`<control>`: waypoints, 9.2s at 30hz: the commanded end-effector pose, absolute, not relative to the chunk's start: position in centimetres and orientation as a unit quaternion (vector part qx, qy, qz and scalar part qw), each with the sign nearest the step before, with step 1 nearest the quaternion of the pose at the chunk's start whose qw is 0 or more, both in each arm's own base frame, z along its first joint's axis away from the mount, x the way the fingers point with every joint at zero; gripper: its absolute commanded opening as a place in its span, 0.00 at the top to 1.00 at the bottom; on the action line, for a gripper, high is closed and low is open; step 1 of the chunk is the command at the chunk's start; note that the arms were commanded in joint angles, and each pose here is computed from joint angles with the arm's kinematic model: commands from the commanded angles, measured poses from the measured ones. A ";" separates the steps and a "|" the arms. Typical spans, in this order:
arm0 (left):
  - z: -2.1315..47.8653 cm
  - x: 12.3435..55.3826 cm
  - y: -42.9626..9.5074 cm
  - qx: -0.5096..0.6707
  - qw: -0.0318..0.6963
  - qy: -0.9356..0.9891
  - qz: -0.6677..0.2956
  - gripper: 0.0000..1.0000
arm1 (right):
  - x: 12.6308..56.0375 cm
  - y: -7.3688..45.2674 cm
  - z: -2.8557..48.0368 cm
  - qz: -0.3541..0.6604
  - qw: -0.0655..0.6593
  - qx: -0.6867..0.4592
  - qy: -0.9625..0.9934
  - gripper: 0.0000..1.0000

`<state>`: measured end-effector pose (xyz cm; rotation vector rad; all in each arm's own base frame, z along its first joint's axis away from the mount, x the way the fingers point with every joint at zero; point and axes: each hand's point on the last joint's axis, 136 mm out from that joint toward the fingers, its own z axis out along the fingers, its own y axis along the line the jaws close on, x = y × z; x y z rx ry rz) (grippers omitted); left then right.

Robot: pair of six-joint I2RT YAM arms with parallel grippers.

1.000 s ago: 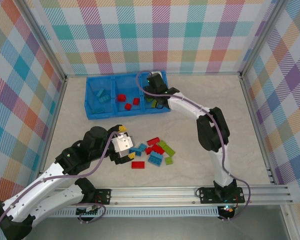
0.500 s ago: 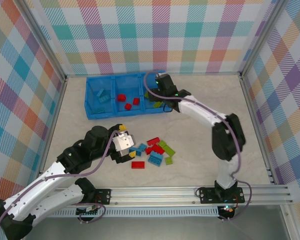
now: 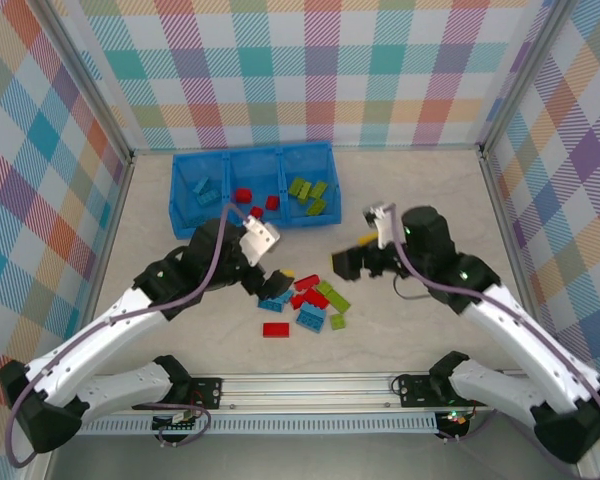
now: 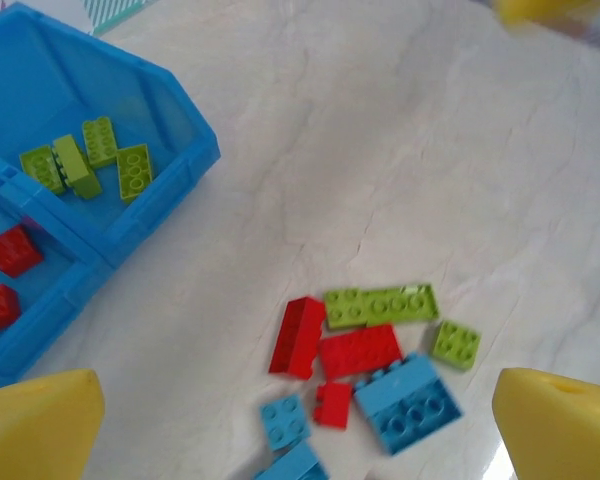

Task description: Sort the legos into containers by color

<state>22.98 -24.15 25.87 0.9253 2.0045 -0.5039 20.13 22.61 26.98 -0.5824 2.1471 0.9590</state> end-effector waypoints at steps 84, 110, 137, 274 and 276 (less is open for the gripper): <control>25.6 38.4 -20.1 0.029 0.414 0.891 -0.182 0.47 | 17.5 19.3 21.1 0.346 0.247 -0.085 0.901 0.03; 7.8 20.2 -20.5 0.186 0.262 0.944 -0.074 0.00 | 19.7 21.8 20.1 0.361 0.245 -0.113 0.893 0.01; 2.2 22.6 -21.4 0.168 0.220 0.959 -0.067 0.43 | 18.3 20.5 20.3 0.352 0.243 -0.104 0.898 0.00; 21.8 22.7 -17.6 0.398 0.448 0.791 -0.127 0.00 | 48.2 31.3 19.9 0.178 0.373 -0.170 0.894 0.44; 21.7 22.8 -17.5 0.396 0.446 0.793 -0.126 0.00 | 47.2 30.8 21.0 0.182 0.377 -0.173 0.892 0.44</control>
